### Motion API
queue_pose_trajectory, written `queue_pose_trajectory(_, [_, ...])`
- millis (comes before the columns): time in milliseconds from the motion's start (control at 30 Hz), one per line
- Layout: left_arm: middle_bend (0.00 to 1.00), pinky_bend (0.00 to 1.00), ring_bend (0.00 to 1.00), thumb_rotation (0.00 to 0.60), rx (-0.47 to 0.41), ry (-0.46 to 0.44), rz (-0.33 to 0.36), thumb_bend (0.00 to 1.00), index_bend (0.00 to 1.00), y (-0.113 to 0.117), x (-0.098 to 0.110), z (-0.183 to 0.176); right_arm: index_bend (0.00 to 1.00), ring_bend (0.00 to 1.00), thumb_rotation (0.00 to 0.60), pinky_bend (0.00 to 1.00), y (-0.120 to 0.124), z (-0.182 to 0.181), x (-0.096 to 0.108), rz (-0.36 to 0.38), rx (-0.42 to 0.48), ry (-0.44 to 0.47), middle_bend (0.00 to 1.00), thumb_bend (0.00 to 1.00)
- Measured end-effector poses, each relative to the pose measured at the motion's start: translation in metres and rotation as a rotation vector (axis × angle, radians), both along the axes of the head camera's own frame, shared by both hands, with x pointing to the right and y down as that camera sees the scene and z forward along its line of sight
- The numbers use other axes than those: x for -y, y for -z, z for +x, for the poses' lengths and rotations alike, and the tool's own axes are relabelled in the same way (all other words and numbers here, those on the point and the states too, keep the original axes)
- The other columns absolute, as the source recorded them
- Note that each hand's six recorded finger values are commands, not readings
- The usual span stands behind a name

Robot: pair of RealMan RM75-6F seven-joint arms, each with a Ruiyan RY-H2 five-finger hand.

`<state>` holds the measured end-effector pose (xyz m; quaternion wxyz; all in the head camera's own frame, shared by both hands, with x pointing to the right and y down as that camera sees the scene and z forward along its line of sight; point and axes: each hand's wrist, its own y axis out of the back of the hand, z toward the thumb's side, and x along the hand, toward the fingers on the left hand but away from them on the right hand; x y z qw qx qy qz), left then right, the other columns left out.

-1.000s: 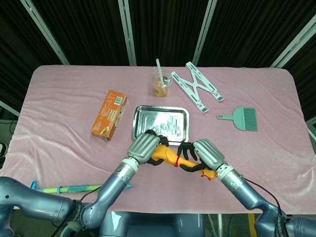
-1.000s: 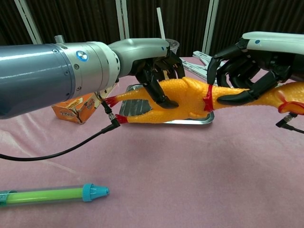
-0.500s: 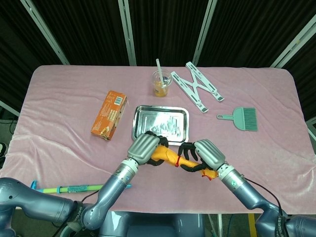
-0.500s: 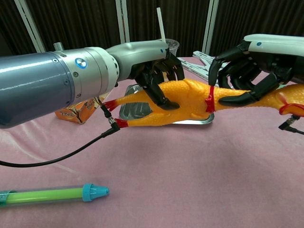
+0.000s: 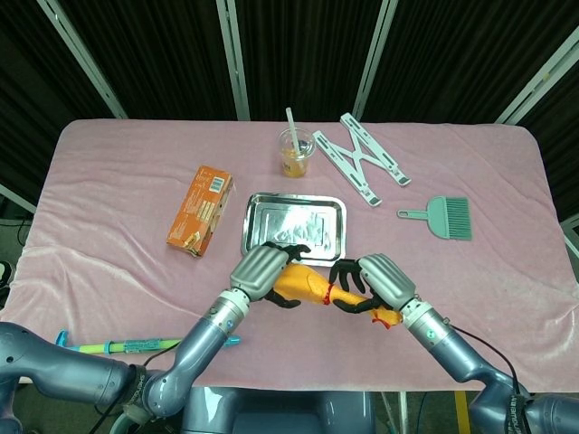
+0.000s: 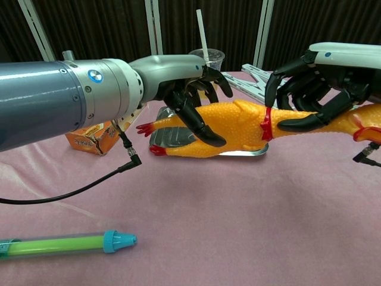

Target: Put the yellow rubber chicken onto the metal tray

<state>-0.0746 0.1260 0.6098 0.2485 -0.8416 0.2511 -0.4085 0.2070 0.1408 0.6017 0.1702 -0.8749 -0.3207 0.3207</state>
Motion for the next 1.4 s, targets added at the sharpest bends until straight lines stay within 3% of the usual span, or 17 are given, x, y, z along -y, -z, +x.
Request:
queue_pose_trajectory(267, [0.40, 0.25, 0.37, 0.522, -0.006, -0.001, 0.000, 0.35, 0.36, -0.0012, -0.0004, 0.0036, 0.84, 0.75, 0.600, 0.85, -0.0004, -0.0007, -0.0012, -0.006, 0.008, 0.001, 0.68, 0.50])
queue_pose_trajectory(433, [0.70, 0.29, 0.56, 0.572, -0.008, 0.008, 0.020, 0.52, 0.66, -0.0020, 0.0007, 0.0056, 0.84, 0.75, 0.600, 0.85, 0.0004, -0.0008, -0.0017, -0.008, 0.012, 0.004, 0.68, 0.49])
queue_pose_trajectory(533, [0.80, 0.30, 0.61, 0.600, -0.012, 0.011, 0.030, 0.58, 0.77, -0.0021, 0.0007, 0.0065, 0.84, 0.75, 0.600, 0.85, 0.0010, -0.0010, -0.0020, -0.008, 0.015, 0.005, 0.68, 0.50])
queue_pose_trajectory(733, [0.88, 0.33, 0.66, 0.600, -0.029, 0.017, 0.048, 0.62, 0.86, -0.0013, -0.0002, 0.0087, 0.84, 0.75, 0.600, 0.85, 0.0010, -0.0010, -0.0035, -0.013, 0.021, 0.004, 0.68, 0.50])
queue_pose_trajectory(800, [0.82, 0.33, 0.64, 0.600, -0.034, 0.022, 0.056, 0.53, 0.80, -0.0009, 0.0000, 0.0088, 0.84, 0.75, 0.600, 0.85, 0.0009, -0.0009, -0.0038, -0.012, 0.022, 0.005, 0.68, 0.50])
queue_pose_trajectory(867, [0.69, 0.33, 0.58, 0.600, -0.035, 0.026, 0.059, 0.27, 0.62, -0.0011, -0.0003, 0.0078, 0.84, 0.75, 0.600, 0.85, 0.0011, -0.0005, -0.0036, -0.011, 0.022, 0.004, 0.68, 0.50])
queue_pose_trajectory(967, [0.48, 0.33, 0.49, 0.598, -0.034, 0.025, 0.047, 0.04, 0.31, -0.0014, -0.0017, 0.0061, 0.84, 0.75, 0.600, 0.85, 0.0014, 0.0006, -0.0030, -0.010, 0.021, 0.001, 0.68, 0.50])
queue_pose_trajectory(1067, [0.32, 0.33, 0.42, 0.539, -0.028, 0.020, 0.033, 0.00, 0.12, -0.0023, -0.0026, 0.0041, 0.84, 0.75, 0.600, 0.85, 0.0010, 0.0015, -0.0023, -0.012, 0.020, -0.002, 0.68, 0.50])
queue_pose_trajectory(1133, [0.28, 0.33, 0.39, 0.499, -0.024, 0.017, 0.020, 0.00, 0.08, -0.0029, -0.0031, 0.0032, 0.84, 0.75, 0.600, 0.85, 0.0005, 0.0014, -0.0024, -0.014, 0.020, -0.002, 0.68, 0.50])
queue_pose_trajectory(1400, [0.26, 0.33, 0.38, 0.478, -0.027, 0.021, 0.009, 0.00, 0.09, -0.0012, 0.0004, 0.0014, 0.84, 0.75, 0.600, 0.85, -0.0005, 0.0019, -0.0017, -0.014, 0.019, -0.003, 0.68, 0.50])
